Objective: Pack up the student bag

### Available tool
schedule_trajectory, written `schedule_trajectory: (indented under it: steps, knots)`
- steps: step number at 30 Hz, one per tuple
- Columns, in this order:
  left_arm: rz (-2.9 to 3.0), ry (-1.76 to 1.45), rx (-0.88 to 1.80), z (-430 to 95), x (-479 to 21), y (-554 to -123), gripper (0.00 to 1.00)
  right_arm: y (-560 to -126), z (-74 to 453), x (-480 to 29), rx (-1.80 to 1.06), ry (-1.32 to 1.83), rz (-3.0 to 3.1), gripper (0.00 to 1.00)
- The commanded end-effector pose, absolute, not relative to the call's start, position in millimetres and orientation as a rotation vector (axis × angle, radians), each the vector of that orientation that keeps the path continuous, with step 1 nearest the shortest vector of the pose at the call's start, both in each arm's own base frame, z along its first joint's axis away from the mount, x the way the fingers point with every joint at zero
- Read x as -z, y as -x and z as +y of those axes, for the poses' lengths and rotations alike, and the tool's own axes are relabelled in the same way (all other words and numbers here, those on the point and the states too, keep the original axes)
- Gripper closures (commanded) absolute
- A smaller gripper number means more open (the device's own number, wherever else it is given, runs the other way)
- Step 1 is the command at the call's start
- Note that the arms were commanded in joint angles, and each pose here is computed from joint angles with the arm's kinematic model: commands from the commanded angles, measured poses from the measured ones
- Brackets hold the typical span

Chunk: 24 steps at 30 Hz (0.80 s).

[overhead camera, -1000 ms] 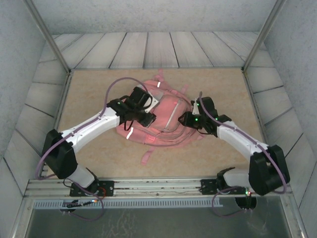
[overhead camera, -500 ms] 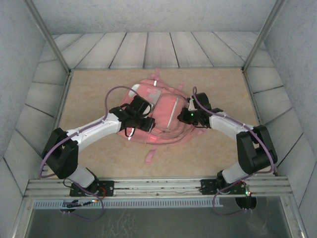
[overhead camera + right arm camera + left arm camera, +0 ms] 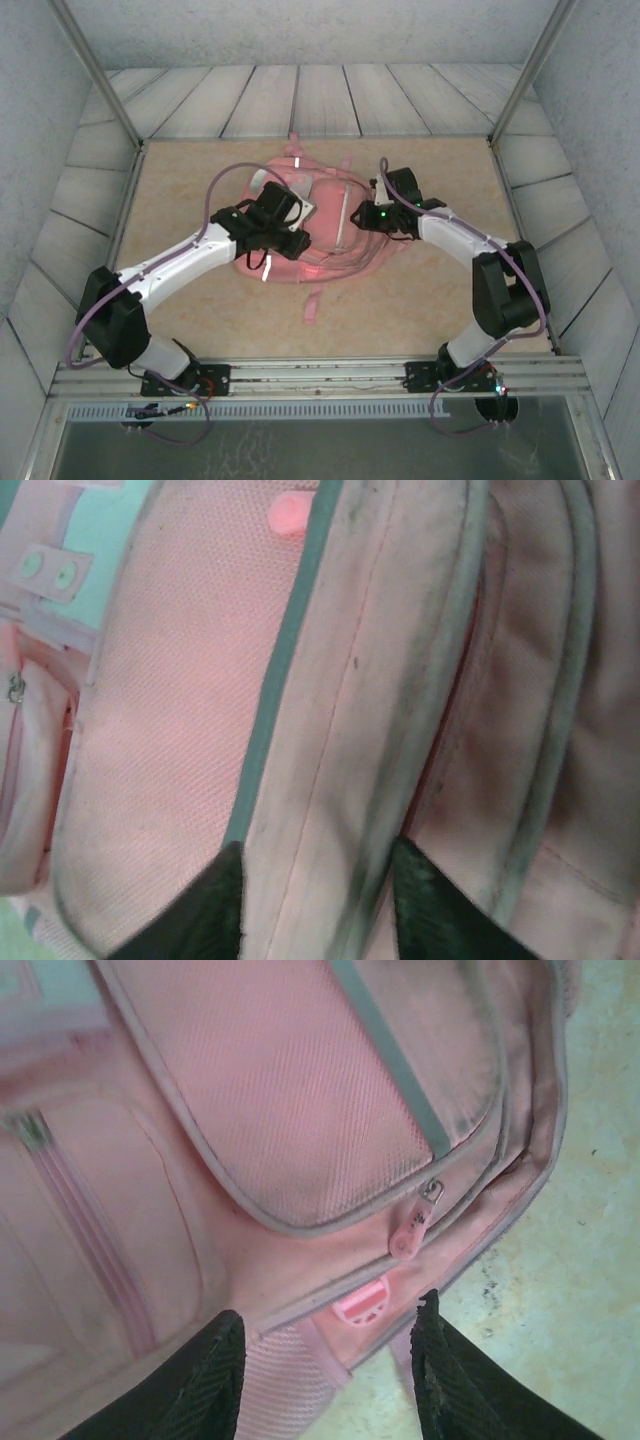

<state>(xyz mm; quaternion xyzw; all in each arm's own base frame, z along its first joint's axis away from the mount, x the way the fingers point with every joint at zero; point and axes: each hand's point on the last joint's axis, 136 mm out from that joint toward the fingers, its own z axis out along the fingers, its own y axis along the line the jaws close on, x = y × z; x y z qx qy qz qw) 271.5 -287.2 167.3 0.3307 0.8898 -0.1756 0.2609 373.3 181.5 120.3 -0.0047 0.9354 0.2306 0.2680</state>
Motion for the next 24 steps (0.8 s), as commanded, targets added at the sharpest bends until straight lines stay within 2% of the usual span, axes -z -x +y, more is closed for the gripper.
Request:
schedule_trajectory:
  steps: [1, 6, 11, 24]
  knots:
    - [2.279, -1.201, 0.28, -279, -168, -274, 0.51, -347, 168, -130, -0.585, 0.036, 2.544, 0.53]
    - [2.062, -1.479, 0.109, -282, -162, -281, 0.5, -317, 158, -137, -0.594, 0.033, 2.532, 0.47]
    - [1.874, -1.685, -0.076, -293, -142, -285, 0.5, -300, 153, -138, -0.603, 0.035, 2.536, 0.45]
    - [1.826, -1.891, -0.036, -322, -99, -293, 0.52, -278, 144, -130, -0.622, -0.037, 2.529, 0.43]
